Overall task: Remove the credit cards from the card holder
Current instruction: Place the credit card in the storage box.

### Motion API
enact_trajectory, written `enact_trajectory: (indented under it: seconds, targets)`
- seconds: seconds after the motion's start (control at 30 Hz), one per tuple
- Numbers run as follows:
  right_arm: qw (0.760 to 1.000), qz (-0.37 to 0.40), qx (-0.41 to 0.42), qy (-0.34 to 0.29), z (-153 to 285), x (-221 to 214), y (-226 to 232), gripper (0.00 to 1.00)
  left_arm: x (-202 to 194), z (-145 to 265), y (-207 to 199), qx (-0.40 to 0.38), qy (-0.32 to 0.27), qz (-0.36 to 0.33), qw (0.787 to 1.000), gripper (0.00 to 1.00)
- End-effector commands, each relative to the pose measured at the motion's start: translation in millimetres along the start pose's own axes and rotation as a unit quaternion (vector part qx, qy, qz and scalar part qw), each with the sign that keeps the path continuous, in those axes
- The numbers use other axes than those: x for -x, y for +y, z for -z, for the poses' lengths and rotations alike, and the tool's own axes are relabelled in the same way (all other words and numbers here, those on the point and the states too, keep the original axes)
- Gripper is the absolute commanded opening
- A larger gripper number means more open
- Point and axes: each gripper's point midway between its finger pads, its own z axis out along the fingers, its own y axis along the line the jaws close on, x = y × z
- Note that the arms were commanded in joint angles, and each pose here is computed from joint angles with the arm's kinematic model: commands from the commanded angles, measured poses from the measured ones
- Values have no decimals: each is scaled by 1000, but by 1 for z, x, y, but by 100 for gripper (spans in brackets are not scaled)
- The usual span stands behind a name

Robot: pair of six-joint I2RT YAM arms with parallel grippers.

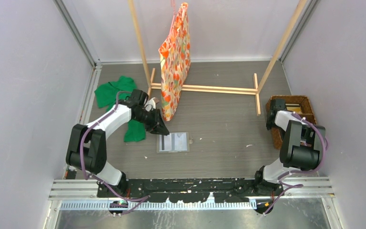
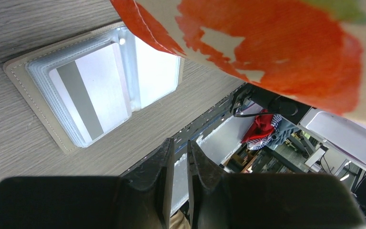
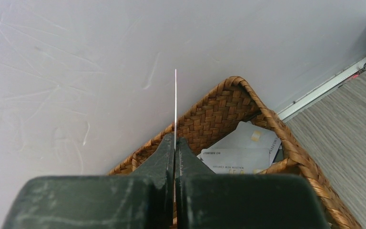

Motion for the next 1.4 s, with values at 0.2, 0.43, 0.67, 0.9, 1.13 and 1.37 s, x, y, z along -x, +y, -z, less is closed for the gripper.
enact_trajectory:
  seconds: [0.2, 0.43, 0.67, 0.9, 1.13, 1.37]
  targets:
    - [967, -255, 3, -1, -3, -5, 38, 1, 0, 4, -7, -7, -14, -6, 1000, 17]
    - [967, -253, -7, 15, -2, -18, 37, 7, -3, 2, -6, -9, -17, -1, 1000, 17]
    - [970, -243, -16, 25, -1, -16, 32, 25, -4, 2, -7, -11, -21, -4, 1000, 17]
    - [970, -241, -22, 33, 2, -5, 29, 36, -6, 1, -6, -13, -24, -6, 1000, 17]
    - [971, -230, 1, 65, 14, 21, 49, 39, -10, 5, -10, -22, -33, -11, 999, 17]
    - [928, -66, 186, 318, 91, 24, 138, 80, -9, 23, -22, -18, -79, -32, 996, 20]
